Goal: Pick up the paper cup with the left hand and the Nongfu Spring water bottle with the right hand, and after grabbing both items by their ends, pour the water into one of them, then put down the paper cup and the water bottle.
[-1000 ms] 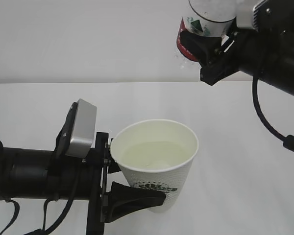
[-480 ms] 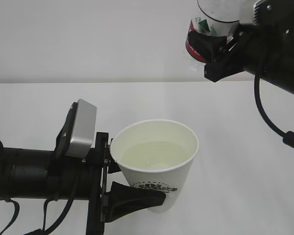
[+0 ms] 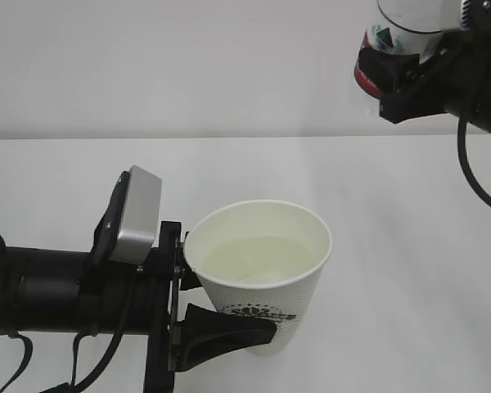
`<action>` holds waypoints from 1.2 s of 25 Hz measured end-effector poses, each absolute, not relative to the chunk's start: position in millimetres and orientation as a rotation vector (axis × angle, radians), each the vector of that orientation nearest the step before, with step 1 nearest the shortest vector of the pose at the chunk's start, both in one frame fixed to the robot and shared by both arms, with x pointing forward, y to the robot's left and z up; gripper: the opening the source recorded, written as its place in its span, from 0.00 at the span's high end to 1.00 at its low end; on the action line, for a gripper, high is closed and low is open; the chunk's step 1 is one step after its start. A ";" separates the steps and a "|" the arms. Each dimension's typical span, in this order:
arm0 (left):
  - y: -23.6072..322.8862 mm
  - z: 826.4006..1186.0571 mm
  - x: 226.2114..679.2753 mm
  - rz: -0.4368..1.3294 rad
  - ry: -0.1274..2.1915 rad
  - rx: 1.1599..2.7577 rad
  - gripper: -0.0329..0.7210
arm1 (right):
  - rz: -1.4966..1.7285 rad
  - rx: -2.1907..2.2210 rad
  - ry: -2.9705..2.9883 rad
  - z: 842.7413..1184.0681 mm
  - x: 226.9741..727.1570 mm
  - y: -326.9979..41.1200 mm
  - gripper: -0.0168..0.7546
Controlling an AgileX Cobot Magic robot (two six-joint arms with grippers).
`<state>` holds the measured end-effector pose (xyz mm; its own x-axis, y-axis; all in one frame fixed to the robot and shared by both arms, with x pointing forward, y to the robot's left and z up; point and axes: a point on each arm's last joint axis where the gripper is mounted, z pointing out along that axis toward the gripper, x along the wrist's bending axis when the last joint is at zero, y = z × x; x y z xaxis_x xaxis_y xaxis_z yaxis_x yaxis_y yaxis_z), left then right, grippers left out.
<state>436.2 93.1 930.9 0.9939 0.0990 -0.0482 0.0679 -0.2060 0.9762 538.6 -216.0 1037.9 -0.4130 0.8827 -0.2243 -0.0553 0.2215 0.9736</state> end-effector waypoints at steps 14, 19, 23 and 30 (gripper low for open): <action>93.2 930.4 436.4 0.030 0.125 1.785 0.38 | 1.263 0.995 1.515 1026.3 541.4 -258.6 0.34; 93.2 930.4 436.4 0.030 0.125 1.785 0.38 | 1.247 1.103 1.447 1010.5 531.7 -276.0 0.34; 93.2 930.4 436.4 0.031 0.125 1.786 0.38 | 1.235 1.144 1.449 1000.1 524.4 -279.4 0.34; 93.2 930.4 436.4 0.031 0.125 1.786 0.38 | 1.204 1.196 1.423 991.0 517.5 -283.6 0.34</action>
